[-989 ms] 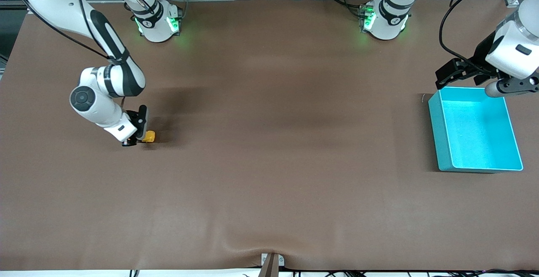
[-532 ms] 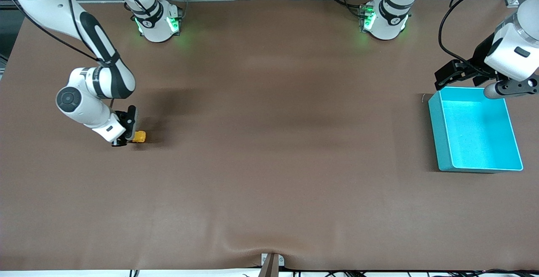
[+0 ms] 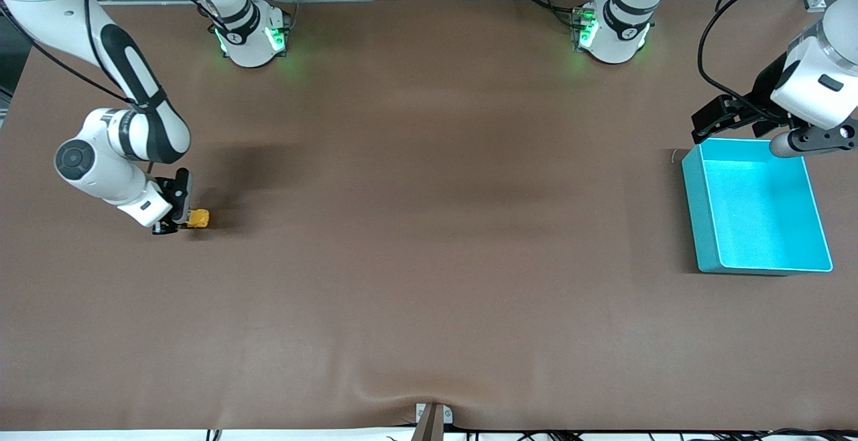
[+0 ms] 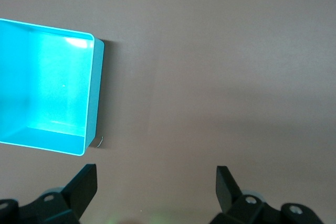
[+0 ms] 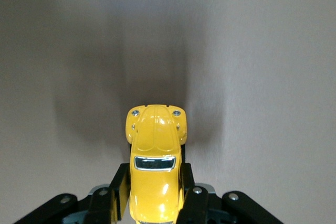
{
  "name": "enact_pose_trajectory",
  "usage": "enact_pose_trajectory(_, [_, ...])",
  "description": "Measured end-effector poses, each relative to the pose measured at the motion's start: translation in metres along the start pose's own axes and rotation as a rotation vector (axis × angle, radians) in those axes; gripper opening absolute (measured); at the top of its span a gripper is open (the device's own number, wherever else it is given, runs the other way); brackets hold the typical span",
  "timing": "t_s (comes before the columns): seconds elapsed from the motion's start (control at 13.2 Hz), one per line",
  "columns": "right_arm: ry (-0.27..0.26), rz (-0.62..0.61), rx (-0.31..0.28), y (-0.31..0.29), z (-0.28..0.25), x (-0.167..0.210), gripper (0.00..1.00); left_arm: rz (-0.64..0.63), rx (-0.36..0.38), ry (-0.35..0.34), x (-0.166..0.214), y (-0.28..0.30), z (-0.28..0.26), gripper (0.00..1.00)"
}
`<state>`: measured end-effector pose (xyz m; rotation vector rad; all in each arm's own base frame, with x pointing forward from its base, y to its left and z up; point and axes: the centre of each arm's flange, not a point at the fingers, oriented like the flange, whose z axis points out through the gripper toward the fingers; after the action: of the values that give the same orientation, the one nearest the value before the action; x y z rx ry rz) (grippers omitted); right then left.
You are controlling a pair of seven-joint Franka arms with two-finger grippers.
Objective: Wind and store yellow beetle car
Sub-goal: 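Drag the held car backward along the table with the right gripper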
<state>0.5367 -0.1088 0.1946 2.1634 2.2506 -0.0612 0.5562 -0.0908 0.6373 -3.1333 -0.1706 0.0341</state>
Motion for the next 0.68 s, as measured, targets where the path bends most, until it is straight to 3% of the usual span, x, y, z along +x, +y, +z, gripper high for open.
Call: enact_pose_trajectory(0.68, [-0.002, 0.028, -0.009, -0.003, 0.002, -0.05, 0.43, 0.0, 0.0, 0.0, 0.0, 0.0, 0.0, 1.0])
